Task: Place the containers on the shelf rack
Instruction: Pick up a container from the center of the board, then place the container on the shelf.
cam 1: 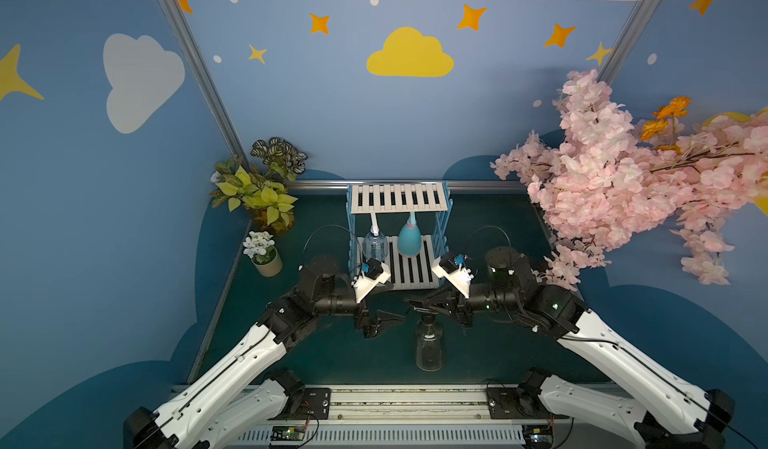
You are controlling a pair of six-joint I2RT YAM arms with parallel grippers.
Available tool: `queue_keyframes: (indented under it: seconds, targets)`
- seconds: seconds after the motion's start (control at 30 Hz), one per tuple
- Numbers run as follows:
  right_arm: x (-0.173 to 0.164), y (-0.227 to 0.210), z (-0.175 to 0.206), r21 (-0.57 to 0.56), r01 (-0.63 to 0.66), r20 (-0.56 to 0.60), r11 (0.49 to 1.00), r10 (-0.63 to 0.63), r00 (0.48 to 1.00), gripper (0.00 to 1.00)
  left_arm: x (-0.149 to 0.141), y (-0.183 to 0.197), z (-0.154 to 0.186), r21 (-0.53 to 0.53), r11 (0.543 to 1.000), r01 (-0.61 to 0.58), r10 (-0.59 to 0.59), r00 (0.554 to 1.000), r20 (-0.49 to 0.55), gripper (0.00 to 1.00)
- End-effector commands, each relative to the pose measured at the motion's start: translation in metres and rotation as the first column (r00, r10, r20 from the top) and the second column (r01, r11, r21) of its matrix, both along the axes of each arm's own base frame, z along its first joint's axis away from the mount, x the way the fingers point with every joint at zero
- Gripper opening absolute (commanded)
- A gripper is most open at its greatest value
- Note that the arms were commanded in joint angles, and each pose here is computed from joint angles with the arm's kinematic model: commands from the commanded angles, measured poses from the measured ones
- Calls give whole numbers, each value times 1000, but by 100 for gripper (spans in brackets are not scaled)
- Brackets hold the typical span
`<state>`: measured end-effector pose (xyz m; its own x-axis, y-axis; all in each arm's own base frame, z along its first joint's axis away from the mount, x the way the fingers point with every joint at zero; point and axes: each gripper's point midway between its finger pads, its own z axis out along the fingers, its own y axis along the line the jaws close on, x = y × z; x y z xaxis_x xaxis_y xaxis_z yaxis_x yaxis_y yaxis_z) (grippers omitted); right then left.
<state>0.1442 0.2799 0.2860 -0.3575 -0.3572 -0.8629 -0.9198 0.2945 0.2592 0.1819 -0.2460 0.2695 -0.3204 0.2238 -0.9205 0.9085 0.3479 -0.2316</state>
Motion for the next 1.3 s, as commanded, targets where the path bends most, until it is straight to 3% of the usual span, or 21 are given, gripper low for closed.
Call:
queue_keyframes:
  seconds: [0.0,0.2,0.37,0.6,0.9,1.07,1.27]
  targets:
    - [31,-1,17,75,180,88,981,-186,979,0,24,33,-17,78,974,-213,217,975,-52,100]
    - [60,-4,29,108,371,260,922,-387,885,0,28,71,-21,81,931,-357,361,931,-53,100]
    - [79,9,33,128,405,284,905,-425,860,0,14,69,-18,39,952,-304,304,953,1,100]
    - [104,29,35,135,361,355,923,-385,852,0,11,64,-18,35,964,-263,263,965,5,100]
    - [152,15,21,178,490,398,853,-518,757,0,13,63,-19,37,965,-261,261,965,3,100]
    - [164,16,14,190,494,394,848,-527,753,0,13,62,-21,38,967,-252,252,968,-8,100]
    - [175,17,0,171,454,382,874,-484,787,0,12,61,-21,36,969,-244,245,969,-11,100]
